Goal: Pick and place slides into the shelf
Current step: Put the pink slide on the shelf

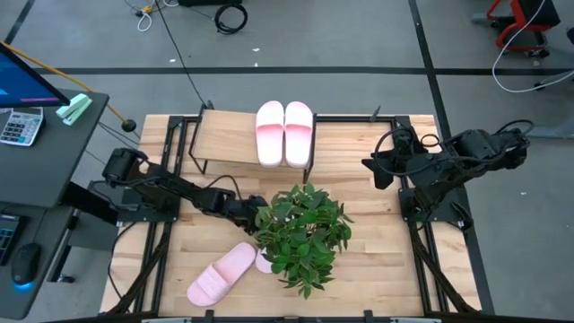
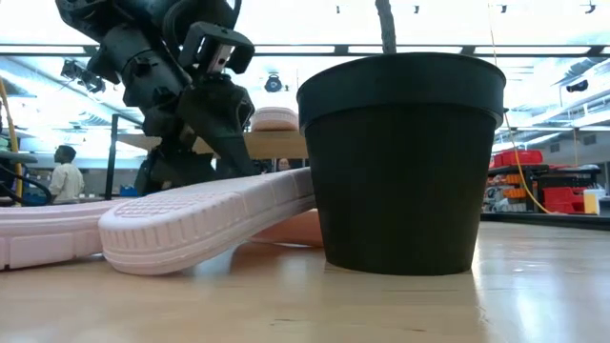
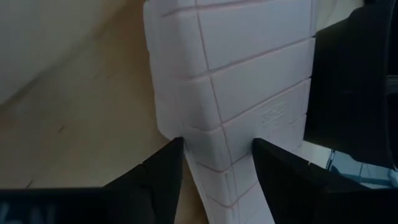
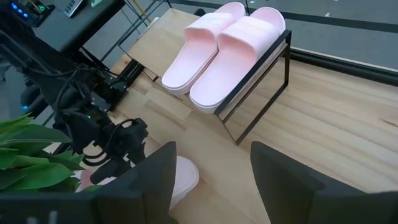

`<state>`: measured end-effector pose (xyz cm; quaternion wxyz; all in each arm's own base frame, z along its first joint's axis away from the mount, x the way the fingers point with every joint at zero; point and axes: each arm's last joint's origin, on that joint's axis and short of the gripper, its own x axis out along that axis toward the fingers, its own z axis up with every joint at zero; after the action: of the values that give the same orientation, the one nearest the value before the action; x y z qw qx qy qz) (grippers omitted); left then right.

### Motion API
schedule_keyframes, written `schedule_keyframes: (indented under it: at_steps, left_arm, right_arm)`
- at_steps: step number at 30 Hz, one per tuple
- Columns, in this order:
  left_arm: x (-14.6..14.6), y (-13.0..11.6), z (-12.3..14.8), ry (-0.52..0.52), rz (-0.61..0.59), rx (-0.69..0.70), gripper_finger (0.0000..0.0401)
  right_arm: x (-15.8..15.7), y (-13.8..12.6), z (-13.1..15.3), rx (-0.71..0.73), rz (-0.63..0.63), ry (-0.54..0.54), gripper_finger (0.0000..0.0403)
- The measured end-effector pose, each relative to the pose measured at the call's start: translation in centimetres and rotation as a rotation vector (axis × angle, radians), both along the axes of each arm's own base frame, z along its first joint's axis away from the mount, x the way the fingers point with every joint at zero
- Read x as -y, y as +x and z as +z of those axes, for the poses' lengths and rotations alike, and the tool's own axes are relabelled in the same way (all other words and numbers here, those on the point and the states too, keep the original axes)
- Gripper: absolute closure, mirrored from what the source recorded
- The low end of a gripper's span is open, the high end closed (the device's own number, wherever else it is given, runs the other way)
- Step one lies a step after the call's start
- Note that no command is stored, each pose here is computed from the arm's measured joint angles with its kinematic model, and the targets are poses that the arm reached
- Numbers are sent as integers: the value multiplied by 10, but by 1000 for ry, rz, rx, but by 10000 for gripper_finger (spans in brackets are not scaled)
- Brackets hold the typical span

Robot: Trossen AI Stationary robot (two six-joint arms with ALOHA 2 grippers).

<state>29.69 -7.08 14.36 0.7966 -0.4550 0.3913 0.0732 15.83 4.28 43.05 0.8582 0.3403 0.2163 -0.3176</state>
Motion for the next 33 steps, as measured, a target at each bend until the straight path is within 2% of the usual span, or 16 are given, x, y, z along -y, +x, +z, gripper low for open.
schedule_keyframes:
  at_steps: [6, 9, 12, 16, 17, 25, 33]
  left_arm:
    - [2, 2, -4, -14, 5, -2, 217]
    - [2, 2, -4, -4, 15, 1, 240]
    - [2, 2, -4, 5, 24, 3, 285]
    - [2, 2, -4, 16, 24, 5, 372]
    - [2, 2, -4, 20, 20, 6, 383]
    - [-2, 1, 1, 18, 20, 17, 392]
    - [-22, -9, 20, 61, 46, -4, 397]
  right_arm:
    - [0, 0, 0, 2, -3, -4, 190]
    - [1, 0, 0, 7, -15, -17, 190]
    - [1, 0, 1, 10, -23, -26, 190]
    - [1, 0, 1, 13, -31, -35, 190]
    - [1, 0, 1, 14, -33, -37, 190]
    - [1, 0, 1, 14, -33, -39, 190]
    - [1, 0, 1, 14, -33, -39, 190]
